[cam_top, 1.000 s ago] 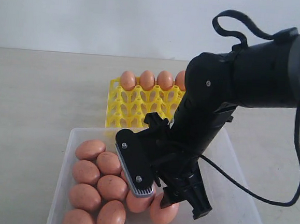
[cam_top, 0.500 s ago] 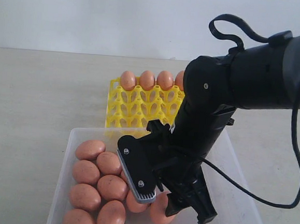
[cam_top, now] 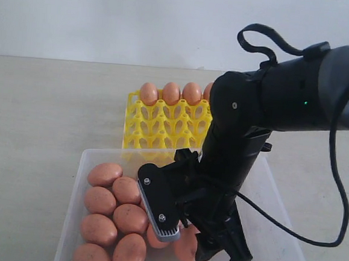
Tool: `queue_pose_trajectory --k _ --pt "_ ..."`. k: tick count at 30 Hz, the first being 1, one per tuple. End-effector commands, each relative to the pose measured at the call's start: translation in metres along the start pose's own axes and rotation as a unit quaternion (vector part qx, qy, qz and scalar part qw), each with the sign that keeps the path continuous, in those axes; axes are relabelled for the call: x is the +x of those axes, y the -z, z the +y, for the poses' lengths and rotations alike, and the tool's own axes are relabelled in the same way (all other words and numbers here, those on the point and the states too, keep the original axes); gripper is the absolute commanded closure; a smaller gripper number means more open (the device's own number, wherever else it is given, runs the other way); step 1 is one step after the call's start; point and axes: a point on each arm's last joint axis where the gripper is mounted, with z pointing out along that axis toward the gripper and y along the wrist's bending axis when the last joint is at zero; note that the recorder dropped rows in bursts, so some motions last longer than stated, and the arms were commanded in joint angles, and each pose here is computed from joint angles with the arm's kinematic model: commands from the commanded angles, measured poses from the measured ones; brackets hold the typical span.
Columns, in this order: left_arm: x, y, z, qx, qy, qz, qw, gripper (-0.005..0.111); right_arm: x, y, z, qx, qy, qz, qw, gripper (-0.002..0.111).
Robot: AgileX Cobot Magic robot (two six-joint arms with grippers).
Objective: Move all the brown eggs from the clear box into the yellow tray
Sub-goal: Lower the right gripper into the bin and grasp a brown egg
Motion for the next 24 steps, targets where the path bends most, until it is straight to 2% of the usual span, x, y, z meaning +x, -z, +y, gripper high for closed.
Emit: queue_pose_trajectory --k 1,16,18,23,24 --pt "0.001 0.0 0.0 0.003 0.0 -0.001 1.0 0.103 0.001 -0.009 0.0 -0.018 -0.007 0.004 1.0 0.049" --pt "0.001 0.0 0.0 0.003 0.0 -0.002 1.0 0.103 0.003 -0.021 -0.003 -0.02 -0.01 0.007 1.0 0.051" --pt "0.001 0.0 0.0 0.003 0.0 -0.002 1.0 0.103 0.003 -0.021 -0.004 -0.016 -0.015 0.007 1.0 0.061" --pt "0.001 0.0 0.0 0.003 0.0 -0.002 1.0 0.103 0.003 -0.021 -0.003 -0.021 -0.073 0.009 0.997 0.107" --pt "0.001 0.0 0.0 0.003 0.0 -0.002 1.0 0.103 0.003 -0.021 -0.003 -0.022 -0.105 0.009 0.994 0.108"
